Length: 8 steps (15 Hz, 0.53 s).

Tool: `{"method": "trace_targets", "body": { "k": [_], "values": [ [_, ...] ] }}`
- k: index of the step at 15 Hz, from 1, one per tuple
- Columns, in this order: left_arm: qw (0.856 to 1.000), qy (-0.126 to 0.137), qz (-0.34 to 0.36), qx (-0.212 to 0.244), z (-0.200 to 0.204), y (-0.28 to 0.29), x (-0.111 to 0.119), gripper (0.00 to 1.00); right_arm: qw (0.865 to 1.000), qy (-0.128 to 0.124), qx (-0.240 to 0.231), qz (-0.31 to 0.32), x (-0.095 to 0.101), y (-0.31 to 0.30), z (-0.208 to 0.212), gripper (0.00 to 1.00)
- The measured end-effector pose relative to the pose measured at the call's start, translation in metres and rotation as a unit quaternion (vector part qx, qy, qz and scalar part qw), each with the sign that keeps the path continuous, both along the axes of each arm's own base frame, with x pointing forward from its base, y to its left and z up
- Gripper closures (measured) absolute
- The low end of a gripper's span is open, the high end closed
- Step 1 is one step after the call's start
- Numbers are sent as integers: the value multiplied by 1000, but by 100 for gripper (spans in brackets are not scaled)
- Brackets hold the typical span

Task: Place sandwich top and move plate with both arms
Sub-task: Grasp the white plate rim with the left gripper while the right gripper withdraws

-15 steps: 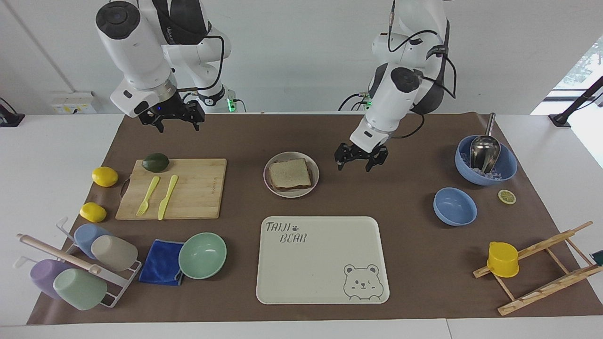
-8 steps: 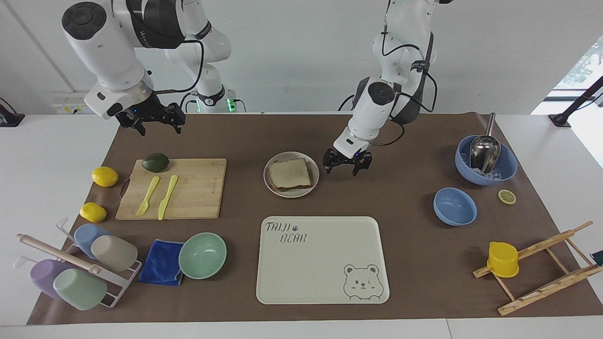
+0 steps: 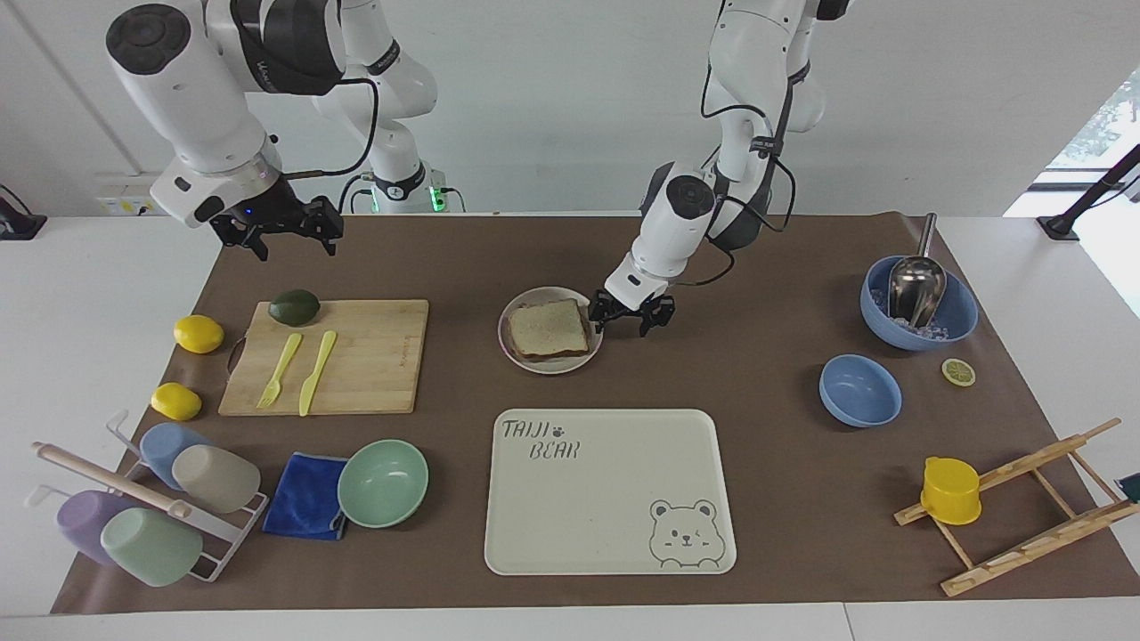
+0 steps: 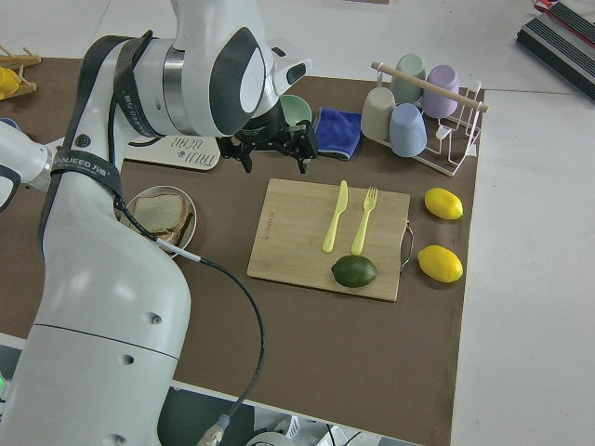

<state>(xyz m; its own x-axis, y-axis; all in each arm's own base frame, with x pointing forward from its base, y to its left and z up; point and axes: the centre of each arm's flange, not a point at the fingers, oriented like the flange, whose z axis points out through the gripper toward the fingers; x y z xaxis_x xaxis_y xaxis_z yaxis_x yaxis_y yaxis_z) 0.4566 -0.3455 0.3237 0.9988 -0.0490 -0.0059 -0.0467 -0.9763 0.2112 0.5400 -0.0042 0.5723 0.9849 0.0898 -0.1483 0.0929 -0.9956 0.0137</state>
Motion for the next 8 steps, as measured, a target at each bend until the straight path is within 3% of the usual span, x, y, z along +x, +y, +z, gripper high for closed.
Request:
{"method": "trace_targets", "body": {
  "k": [6,8],
  "values": [
    [1000,5,5,3,-11,-9,-6,21,1000,-7,1,8,0,-1,7,0],
    [1000,7,5,3,-12,-10,-7,32,1000,-8,1,4,0,-3,8,0]
  ]
}}
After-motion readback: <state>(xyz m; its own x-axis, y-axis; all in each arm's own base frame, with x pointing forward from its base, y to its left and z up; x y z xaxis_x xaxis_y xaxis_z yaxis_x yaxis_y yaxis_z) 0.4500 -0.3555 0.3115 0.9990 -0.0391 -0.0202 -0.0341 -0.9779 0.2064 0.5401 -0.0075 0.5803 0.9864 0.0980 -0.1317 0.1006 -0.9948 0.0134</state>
